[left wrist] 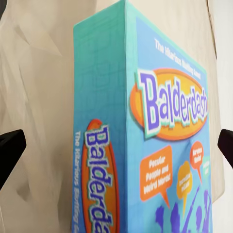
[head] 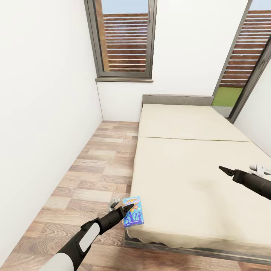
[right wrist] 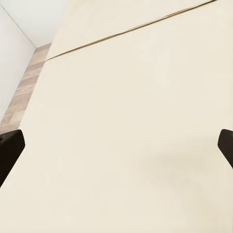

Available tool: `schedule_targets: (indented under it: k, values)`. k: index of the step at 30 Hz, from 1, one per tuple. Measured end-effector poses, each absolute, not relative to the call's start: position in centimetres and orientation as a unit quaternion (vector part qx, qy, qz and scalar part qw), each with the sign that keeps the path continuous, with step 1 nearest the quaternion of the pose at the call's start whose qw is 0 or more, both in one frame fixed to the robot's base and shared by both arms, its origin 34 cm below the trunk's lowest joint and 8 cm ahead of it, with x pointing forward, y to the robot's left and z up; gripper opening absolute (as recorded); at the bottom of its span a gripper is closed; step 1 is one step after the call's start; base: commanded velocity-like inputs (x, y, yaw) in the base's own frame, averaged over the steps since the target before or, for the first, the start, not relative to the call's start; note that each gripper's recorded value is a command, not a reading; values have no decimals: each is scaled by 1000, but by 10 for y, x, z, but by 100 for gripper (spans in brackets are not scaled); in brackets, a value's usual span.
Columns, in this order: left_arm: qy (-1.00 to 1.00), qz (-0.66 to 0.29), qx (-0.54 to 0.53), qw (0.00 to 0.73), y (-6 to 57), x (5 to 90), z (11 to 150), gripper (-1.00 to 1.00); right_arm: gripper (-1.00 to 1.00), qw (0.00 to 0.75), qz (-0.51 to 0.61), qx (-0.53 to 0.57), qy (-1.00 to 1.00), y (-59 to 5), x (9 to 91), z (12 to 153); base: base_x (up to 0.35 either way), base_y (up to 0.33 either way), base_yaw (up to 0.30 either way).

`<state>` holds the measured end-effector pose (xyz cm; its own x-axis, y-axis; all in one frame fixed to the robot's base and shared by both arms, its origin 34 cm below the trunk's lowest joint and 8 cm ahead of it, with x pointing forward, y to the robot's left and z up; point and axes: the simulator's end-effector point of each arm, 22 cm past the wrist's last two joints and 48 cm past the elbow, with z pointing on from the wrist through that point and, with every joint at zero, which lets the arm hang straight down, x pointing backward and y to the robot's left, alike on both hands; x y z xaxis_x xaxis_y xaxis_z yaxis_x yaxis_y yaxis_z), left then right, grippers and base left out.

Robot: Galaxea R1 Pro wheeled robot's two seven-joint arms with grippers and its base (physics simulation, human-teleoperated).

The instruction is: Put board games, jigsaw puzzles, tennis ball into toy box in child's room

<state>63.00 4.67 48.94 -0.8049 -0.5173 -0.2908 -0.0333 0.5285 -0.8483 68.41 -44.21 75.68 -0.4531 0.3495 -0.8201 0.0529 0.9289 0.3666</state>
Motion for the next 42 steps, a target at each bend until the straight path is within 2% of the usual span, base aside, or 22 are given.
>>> schedule_targets:
  k: [16,17,42]
  values:
    - [834,-456,-160,266,46,630,490,100,100,509,145,120,840,-442,684,757,0,0,0]
    - [834,-456,-160,266,46,630,491,-100,100,509,145,120,840,-442,684,757,0,0,0]
    - [809,-499,-145,273,40,628,515,-100,100,513,146,119,838,-442,681,763,0,0,0]
